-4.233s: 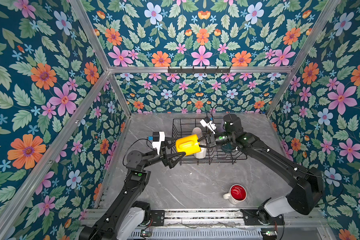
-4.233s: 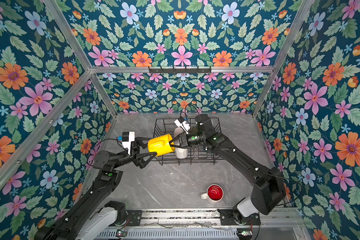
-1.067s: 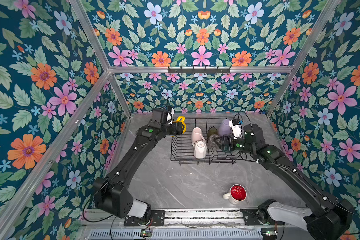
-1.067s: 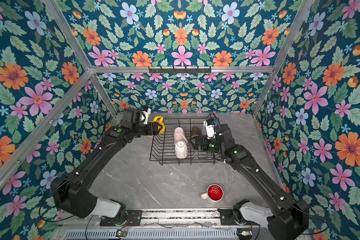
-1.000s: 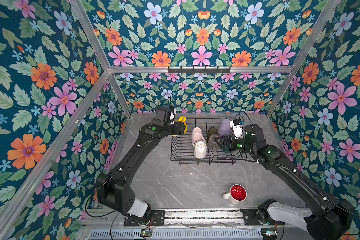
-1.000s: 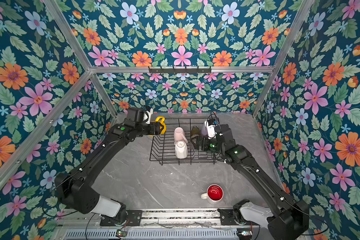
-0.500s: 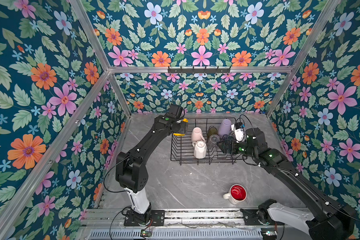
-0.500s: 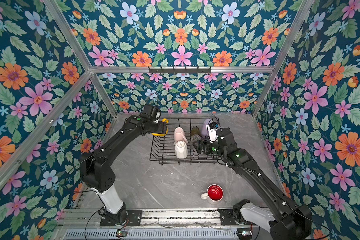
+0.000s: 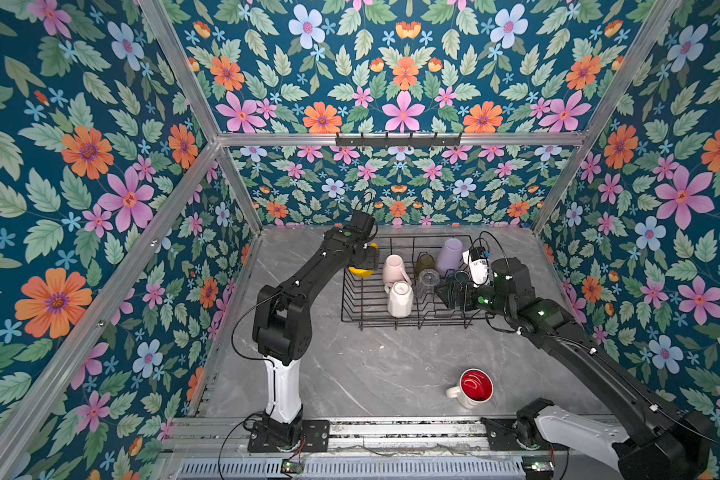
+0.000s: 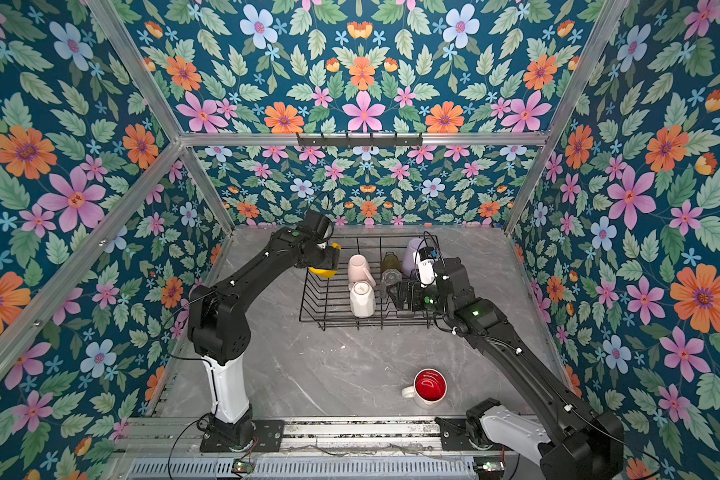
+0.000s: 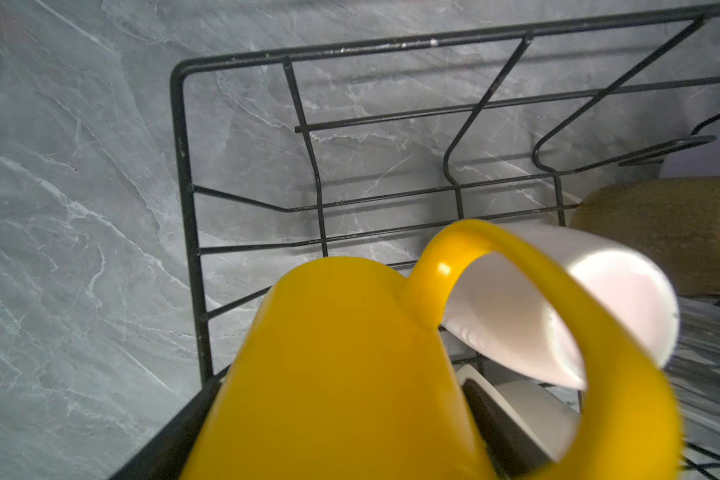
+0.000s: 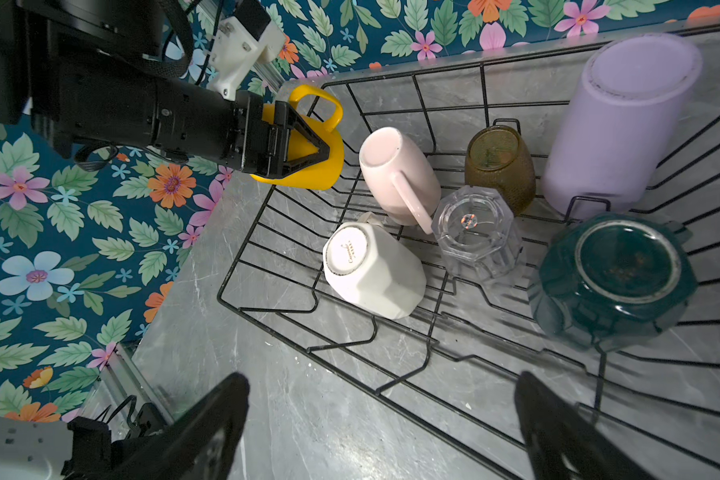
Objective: Load the cups into the dish rack
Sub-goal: 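Lower the yellow mug upside down into the rack with the left gripper, then open the left gripper and lift while the right moves to the red-filled mug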
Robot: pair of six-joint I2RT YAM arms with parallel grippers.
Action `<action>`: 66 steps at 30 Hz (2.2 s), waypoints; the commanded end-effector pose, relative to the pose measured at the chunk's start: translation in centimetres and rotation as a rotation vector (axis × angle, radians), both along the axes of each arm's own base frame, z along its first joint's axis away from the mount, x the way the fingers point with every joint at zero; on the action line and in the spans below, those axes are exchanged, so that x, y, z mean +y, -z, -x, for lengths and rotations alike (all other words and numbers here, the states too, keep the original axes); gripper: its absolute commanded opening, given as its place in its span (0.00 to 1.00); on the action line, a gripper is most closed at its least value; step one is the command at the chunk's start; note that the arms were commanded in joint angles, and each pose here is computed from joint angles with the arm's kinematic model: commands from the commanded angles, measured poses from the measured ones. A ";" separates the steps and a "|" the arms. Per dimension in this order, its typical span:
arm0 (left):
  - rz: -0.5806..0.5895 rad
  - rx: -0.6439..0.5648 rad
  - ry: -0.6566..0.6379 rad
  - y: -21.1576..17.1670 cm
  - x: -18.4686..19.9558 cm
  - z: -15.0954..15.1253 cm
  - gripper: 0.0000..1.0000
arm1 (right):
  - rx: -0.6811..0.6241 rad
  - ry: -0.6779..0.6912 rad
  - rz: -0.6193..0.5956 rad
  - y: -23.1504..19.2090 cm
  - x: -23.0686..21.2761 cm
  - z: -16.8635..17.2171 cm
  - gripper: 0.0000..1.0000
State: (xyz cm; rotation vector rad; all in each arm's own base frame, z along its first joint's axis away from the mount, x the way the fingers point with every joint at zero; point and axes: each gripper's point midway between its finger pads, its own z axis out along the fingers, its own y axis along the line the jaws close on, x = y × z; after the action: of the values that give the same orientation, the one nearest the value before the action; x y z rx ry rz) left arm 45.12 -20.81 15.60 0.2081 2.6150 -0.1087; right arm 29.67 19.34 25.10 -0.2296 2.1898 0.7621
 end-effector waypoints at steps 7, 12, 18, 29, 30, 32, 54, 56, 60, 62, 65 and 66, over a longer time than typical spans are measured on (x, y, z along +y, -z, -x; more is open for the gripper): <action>-0.004 0.004 -0.015 1.4 -0.5 -1.6 0.08 | -0.015 -0.015 0.002 -0.1 0.1 0.1 0.99; -0.003 0.032 -0.012 2.8 -0.8 -1.7 0.14 | -0.011 -0.012 0.003 0.1 0.0 0.1 0.99; -0.012 0.049 -0.021 4.1 -0.7 -2.0 0.24 | -0.004 -0.015 0.003 0.4 0.0 0.2 0.99; -0.041 0.067 -0.036 6.2 -0.4 -2.5 0.59 | 0.003 -0.012 0.004 0.6 0.0 0.3 0.99; -0.047 0.068 -0.036 6.4 -0.3 -2.5 0.60 | 0.005 -0.012 0.007 0.7 -0.1 0.3 0.99; -0.052 0.071 -0.041 6.6 -0.2 -2.5 0.65 | 0.004 -0.011 0.008 0.7 -0.1 0.4 0.99; -0.013 -0.011 -0.038 4.1 -0.4 -2.9 1.00 | 0.048 0.001 0.051 1.4 -0.6 0.6 0.99; 0.002 -0.049 -0.039 3.0 -0.3 -2.9 1.00 | 0.074 0.010 0.077 1.9 -1.0 0.9 0.98; 0.051 -0.155 -0.053 -0.2 -0.3 -3.3 1.00 | 0.144 0.020 0.132 3.2 -1.9 1.8 0.95; 0.071 -0.217 -0.070 -2.0 0.1 -3.3 1.00 | 0.195 0.028 0.165 4.1 -2.4 2.4 0.92; 0.113 -0.315 -0.092 -5.3 0.7 -2.9 1.00 | 0.287 0.027 0.225 5.8 -3.0 3.9 0.87; 0.139 -0.363 -0.099 -6.8 0.9 -2.6 1.00 | 0.310 0.032 0.264 6.5 -3.3 4.5 0.86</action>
State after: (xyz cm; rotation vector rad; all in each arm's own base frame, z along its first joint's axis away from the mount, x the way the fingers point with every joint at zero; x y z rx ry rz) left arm 46.86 -20.18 18.57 0.1030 2.3932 -0.1578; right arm 27.26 17.36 20.85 -0.2144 2.4470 0.6196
